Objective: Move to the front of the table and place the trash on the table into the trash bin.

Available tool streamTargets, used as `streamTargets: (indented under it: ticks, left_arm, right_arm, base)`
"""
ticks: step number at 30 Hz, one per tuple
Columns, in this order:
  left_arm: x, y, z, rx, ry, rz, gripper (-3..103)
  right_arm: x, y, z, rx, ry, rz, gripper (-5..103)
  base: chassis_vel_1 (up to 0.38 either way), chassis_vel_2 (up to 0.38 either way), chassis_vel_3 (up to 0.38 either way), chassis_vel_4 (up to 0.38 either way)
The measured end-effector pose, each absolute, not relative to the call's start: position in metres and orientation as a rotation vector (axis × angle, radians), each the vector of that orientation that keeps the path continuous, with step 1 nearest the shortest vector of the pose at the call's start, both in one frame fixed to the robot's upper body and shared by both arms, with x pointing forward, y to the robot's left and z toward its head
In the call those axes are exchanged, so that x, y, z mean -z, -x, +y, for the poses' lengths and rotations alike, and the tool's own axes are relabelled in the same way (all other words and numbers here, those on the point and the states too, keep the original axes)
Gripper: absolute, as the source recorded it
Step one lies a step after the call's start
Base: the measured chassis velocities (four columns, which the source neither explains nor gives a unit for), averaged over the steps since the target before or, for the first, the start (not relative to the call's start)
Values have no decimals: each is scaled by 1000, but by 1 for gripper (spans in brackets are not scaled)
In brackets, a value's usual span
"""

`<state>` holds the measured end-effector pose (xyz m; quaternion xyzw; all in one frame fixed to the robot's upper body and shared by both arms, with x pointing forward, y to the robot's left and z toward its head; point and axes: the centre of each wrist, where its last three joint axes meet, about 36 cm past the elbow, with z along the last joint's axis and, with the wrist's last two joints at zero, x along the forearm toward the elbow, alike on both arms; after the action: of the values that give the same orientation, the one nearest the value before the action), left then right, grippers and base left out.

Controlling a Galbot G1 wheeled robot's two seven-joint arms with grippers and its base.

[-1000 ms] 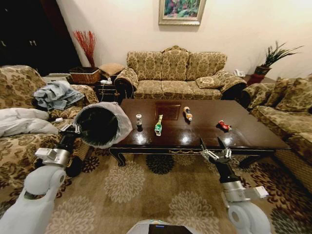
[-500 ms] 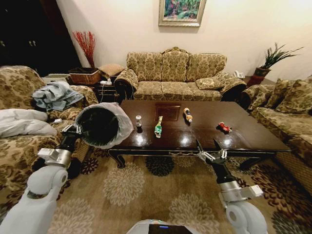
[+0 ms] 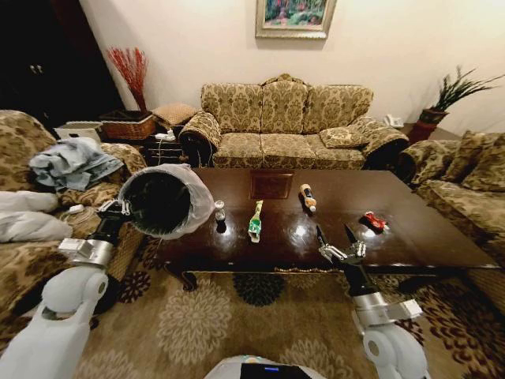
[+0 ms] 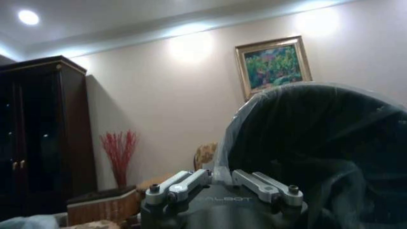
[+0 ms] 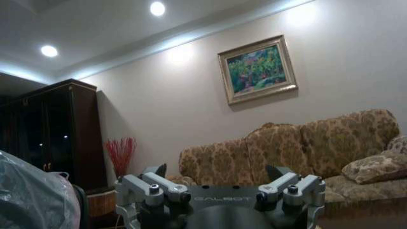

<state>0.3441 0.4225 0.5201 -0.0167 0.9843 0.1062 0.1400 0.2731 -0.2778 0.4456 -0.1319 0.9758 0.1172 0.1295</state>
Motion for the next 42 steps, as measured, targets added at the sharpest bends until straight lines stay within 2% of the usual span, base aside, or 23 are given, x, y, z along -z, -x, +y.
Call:
streamTargets:
  ticks: [13,24,36,42]
  left_arm:
    - [-521,-346,422,-310,40,2843,2]
    - [-520,-348,425,-310,45,2850,2]
    - [-516,-346,422,-305,36,2869,2]
    - [-515,-344,422,-304,38,2872,2]
  right_arm:
    - [-435,-279,-273,-372,417,2850,100]
    - [-427,-287,-263,-380,464,2874,100]
    - [-415,-333,-249,-423,320,3025,100]
    - [-409,-335,-247,-441,451,3017,100]
  base:
    - [53,31,-49,-23]
    - [170,234,-148,-236]
    - [106,104,-94,-97]
    - [-64,-34,33,0]
